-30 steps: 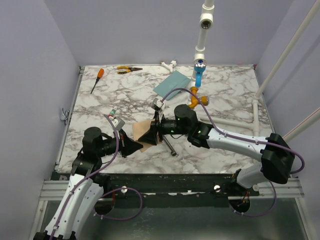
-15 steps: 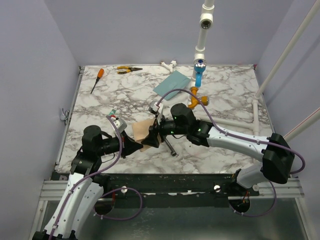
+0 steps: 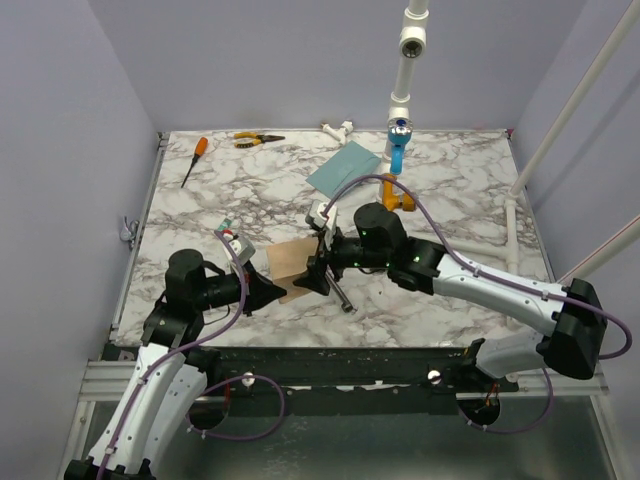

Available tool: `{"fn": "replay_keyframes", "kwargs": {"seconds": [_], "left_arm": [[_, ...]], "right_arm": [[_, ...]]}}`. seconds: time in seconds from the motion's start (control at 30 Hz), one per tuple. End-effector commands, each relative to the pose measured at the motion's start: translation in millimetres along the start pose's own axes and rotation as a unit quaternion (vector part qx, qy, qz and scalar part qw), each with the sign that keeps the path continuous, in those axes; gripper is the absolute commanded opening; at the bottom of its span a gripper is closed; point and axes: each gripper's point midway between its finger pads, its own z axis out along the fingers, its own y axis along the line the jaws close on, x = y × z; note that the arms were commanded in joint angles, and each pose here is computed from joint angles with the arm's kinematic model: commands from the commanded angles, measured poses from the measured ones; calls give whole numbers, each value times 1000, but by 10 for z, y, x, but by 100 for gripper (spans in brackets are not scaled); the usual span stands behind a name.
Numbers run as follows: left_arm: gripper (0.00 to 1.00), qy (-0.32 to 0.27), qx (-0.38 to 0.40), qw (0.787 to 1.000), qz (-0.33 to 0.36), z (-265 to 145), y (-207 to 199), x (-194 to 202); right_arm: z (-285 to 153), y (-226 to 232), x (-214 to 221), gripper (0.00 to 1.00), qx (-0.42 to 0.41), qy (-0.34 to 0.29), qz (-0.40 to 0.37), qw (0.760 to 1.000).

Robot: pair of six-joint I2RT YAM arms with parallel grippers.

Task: Place the letter into the envelope and seal it

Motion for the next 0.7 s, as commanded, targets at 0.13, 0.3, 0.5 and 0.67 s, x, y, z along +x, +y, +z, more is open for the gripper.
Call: {"fn": "replay_keyframes", "kwargs": {"seconds": [0.13,0.3,0.5,0.67], "left_arm": [[0,-17,10,997,80,-57,-85,-243],[0,-13,8,995,97,-68,-79,-257],[0,-10,0,993,119,-76,-41,-265],[0,-4,0,989,146,-95,-45,-291]], "right_arm": [[-241,-132,-59,85,50,5,-68,996],[-384,-108,-145,85,51,-9,-118,992],[-538,104,-297,86,8,-71,-188,980],[-488,101,-404,87,3,-87,-216,973]]}}
